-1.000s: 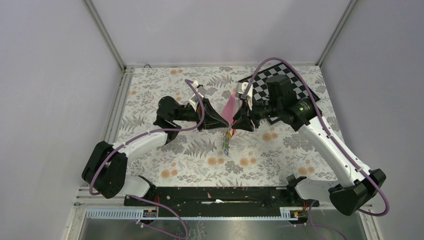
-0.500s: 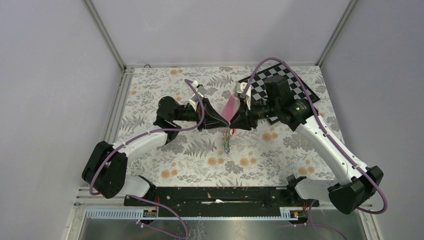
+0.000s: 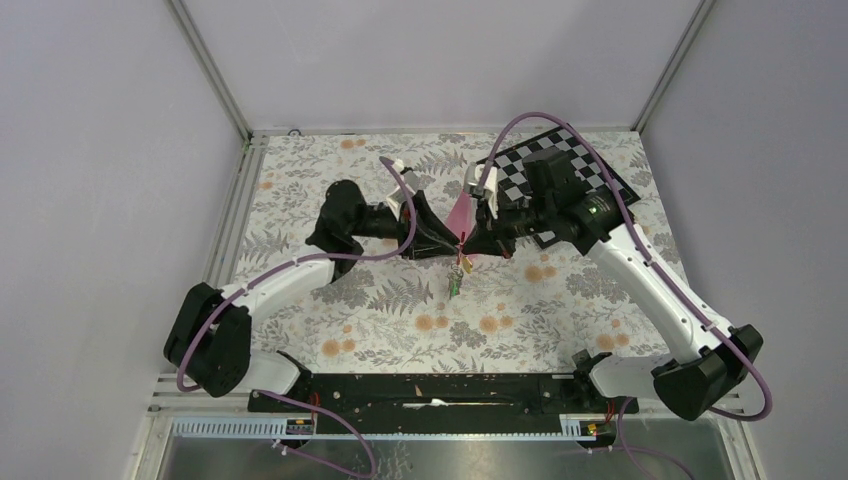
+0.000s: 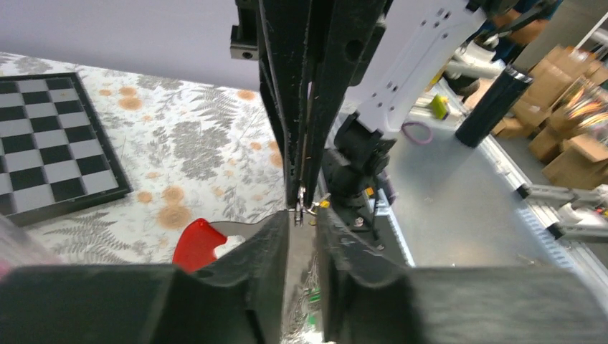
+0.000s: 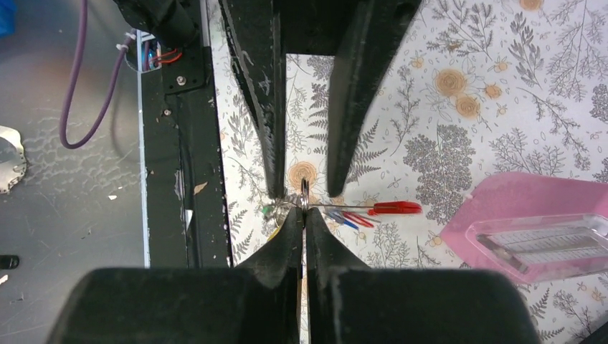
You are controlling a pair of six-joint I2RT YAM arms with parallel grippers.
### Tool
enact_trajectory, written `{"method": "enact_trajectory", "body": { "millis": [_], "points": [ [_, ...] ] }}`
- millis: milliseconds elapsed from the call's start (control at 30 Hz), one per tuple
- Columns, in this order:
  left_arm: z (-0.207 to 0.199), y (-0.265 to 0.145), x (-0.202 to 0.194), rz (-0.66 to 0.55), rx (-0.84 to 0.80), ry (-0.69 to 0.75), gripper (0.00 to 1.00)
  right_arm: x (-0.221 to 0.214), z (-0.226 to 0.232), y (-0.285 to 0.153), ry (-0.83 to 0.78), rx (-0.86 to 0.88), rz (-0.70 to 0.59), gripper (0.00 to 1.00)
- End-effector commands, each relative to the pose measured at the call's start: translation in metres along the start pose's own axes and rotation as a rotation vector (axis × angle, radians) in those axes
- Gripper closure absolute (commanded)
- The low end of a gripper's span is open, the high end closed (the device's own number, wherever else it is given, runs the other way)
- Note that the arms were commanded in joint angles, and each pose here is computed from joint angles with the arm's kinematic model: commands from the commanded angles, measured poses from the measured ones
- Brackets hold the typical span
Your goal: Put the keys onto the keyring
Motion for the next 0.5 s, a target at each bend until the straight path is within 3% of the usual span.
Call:
{"method": "enact_trajectory", "body": {
  "millis": [0, 133, 300, 467],
  "points": [
    [0.003, 0.002, 0.016, 0.099, 0.004, 0.155, 0.62, -0.002, -0.001, 0.001, -0.019, -0.014, 0.111, 1.0],
    [0.008, 0.004, 0.014, 0.153, 0.006, 0.199, 0.58, -0.004, -0.002, 0.003, -0.011, -0.021, 0.15, 1.0],
    [0.007, 0.008, 0.011, 0.162, -0.009, 0.204, 0.64, 0.002, -0.002, 0.003, -0.009, -0.019, 0.137, 1.0],
    [0.006, 0.01, 0.007, 0.167, -0.015, 0.204, 0.62, 0.005, -0.001, 0.004, -0.007, -0.009, 0.122, 1.0]
  ]
}}
Point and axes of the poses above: each gripper's point midway between its finger pads, its own y axis out along the fingers, its own z axis along the line the jaws close on, x = y × z, the point moved 2 cm from there along -y, back along the fingers, and after that the axes turned 7 degrees about -y, right-handed, at the moved point
